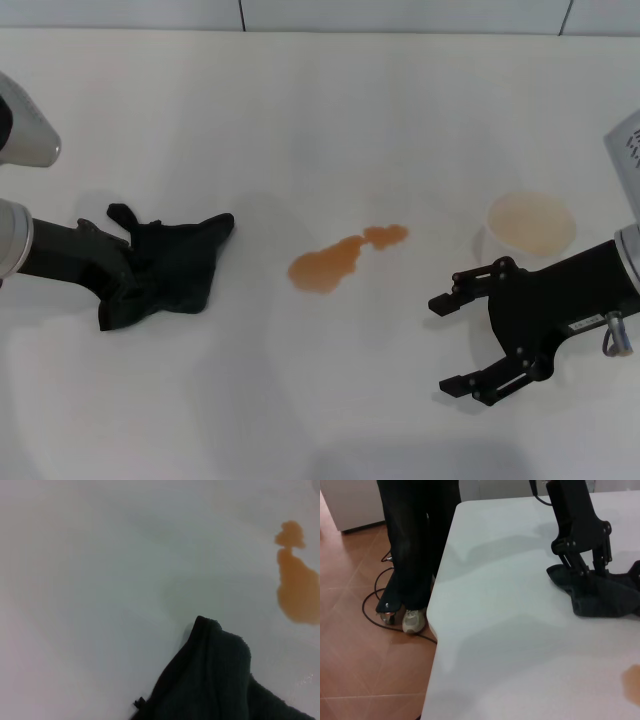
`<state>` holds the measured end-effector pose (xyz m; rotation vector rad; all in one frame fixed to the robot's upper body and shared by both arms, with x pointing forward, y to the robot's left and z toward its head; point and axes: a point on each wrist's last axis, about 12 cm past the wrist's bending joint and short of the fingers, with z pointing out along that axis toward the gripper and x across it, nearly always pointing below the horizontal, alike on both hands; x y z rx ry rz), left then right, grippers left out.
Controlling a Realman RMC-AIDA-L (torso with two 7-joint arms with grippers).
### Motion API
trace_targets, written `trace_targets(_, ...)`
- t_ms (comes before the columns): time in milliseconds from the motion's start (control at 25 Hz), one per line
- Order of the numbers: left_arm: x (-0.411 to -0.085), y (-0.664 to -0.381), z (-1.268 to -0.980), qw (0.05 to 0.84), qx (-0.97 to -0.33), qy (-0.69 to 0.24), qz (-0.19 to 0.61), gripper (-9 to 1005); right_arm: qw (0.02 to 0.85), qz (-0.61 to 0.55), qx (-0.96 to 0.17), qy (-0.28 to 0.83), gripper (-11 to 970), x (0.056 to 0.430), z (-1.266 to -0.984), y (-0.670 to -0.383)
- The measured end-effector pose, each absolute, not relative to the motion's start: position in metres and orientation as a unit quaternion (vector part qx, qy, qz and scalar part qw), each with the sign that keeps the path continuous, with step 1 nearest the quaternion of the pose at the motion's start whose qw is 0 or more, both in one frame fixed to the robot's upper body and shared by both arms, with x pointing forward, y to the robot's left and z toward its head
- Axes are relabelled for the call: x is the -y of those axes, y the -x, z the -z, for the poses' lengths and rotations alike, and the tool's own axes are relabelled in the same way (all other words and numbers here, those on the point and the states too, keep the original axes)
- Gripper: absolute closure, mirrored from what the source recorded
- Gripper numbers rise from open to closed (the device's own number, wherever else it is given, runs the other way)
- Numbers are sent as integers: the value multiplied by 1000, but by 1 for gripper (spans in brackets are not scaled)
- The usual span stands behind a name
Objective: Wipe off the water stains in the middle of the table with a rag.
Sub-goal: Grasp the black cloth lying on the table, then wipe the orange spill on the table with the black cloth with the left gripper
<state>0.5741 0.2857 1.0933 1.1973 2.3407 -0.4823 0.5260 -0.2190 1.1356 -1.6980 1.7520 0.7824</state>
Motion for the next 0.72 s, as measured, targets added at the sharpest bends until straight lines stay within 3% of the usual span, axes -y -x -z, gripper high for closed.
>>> trace_targets(240,-284,-574,-1094,229,-854,-432,179,802,288,-291,-655,635,102,218,-1136,-528)
trace_targets(720,-266,-585,-1102,237,-861,-400,205,898,305,-307,-644,631,102,213,-1141,-528)
